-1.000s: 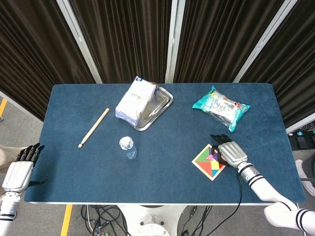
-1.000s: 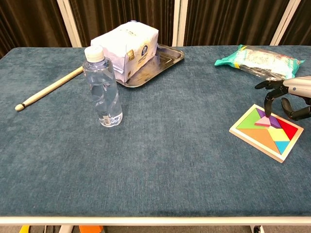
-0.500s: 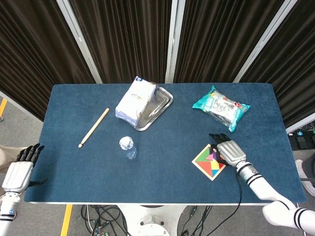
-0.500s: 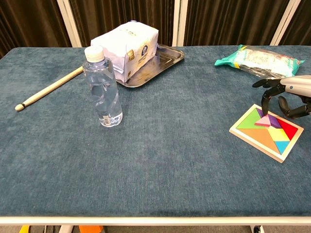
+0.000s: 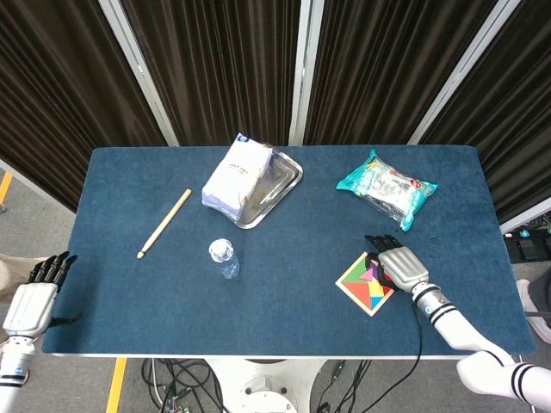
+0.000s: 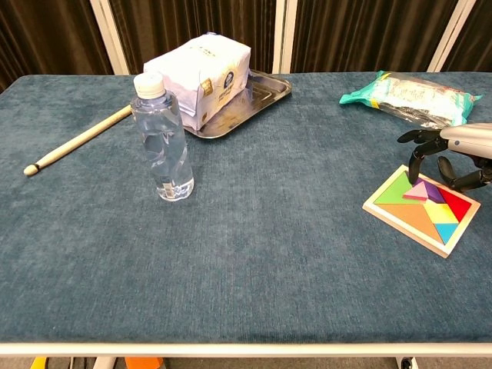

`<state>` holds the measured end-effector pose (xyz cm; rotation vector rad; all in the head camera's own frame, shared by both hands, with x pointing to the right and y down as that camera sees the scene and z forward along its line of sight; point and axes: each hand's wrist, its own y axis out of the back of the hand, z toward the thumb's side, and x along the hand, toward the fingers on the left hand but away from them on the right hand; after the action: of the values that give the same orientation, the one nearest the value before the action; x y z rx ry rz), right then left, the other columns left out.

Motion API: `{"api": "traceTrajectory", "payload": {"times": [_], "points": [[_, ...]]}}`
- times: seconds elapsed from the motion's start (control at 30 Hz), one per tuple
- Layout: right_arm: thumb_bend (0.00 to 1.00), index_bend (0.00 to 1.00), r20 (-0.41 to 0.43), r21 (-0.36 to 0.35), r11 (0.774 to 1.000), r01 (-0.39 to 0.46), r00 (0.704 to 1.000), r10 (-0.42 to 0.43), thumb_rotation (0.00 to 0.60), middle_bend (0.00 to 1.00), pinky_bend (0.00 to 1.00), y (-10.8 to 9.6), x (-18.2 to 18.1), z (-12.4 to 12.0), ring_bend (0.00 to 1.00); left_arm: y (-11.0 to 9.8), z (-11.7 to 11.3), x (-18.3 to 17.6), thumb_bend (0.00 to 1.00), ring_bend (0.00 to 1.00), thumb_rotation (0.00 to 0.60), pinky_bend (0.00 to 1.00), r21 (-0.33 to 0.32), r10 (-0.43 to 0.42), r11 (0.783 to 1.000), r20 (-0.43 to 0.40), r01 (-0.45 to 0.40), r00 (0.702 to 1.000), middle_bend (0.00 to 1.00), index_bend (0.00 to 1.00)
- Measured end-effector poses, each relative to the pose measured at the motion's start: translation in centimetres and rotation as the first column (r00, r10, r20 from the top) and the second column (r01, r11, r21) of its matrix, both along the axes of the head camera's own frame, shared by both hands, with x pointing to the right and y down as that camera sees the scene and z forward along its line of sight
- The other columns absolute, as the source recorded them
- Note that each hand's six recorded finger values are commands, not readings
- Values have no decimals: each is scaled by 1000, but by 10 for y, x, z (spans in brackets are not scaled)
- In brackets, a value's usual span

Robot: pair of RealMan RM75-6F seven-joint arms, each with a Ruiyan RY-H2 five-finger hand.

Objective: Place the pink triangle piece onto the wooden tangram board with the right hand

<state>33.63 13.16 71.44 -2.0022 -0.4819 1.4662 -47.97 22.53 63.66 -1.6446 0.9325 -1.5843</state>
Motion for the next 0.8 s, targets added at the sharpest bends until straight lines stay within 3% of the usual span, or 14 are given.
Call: {"api": "traceTrajectory", "payload": {"times": [0.8], "points": [[870, 449, -6, 8, 1000, 5, 1000, -5, 505, 11, 0, 5, 6, -6, 0, 0, 0, 1, 0, 0, 600, 102, -5, 2, 1000, 0, -2, 1000, 0, 45]]}}
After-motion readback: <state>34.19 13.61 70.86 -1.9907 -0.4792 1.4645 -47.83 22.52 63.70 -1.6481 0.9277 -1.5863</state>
